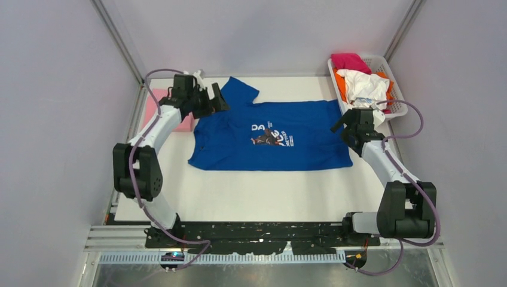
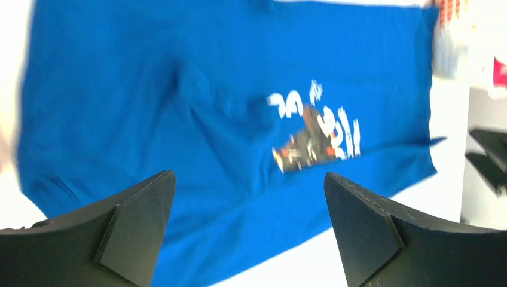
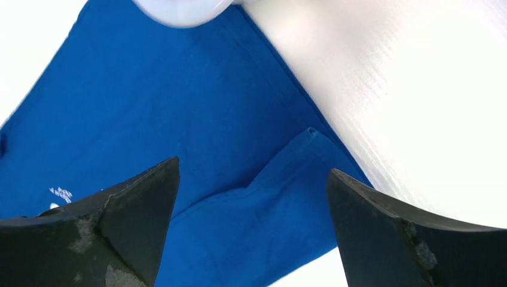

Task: Fold and stack the t-shirts
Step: Fold the flattened tshirt in 1/3 of the way

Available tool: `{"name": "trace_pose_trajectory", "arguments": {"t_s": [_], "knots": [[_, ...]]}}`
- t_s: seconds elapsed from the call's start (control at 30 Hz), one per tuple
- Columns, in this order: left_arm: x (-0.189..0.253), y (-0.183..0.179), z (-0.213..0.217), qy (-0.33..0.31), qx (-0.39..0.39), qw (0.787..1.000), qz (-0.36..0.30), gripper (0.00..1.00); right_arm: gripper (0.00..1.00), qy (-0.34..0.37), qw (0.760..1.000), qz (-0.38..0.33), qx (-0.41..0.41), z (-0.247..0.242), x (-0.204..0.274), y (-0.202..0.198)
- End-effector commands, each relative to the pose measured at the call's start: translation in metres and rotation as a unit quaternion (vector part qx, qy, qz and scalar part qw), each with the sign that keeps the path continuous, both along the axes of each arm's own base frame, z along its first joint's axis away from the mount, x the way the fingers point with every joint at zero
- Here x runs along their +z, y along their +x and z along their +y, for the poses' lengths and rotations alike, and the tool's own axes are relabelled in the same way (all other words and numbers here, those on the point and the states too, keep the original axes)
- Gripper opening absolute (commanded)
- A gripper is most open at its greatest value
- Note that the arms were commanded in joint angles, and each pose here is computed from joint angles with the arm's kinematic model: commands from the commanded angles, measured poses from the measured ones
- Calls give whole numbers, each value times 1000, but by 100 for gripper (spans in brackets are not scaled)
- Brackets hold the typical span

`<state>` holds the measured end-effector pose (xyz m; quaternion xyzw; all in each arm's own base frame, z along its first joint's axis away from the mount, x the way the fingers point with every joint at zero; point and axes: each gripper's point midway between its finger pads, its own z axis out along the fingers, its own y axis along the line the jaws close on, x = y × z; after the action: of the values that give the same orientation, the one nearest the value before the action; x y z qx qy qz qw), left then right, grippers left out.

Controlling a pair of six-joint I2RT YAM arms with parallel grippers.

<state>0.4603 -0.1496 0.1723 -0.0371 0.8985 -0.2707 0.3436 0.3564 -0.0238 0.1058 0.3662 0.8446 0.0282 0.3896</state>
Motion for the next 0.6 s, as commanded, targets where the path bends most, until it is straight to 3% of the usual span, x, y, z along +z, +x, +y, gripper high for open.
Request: {"name": "trace_pose_trajectory", "arguments": {"t_s": [0.0, 0.17, 0.33, 0.47, 0.57], "knots": [[-1, -58, -32, -35, -47, 998, -8, 100, 99, -17, 997, -8, 73, 30, 8, -12], [-44, -88, -36, -60, -50, 997, 27, 100, 100, 12, 990, -3, 139, 65, -11, -18], [-84, -91, -30, -47, -34, 996, 73, 100, 98, 10, 989, -11, 147, 67, -20, 13], [-107, -92, -20, -55, -11, 994, 96, 100, 98, 17, 988, 25, 154, 72, -52, 42], [-122, -99, -11, -52, 4, 992, 115, 100, 98, 38, 985, 61, 158, 78, -74, 36]]}}
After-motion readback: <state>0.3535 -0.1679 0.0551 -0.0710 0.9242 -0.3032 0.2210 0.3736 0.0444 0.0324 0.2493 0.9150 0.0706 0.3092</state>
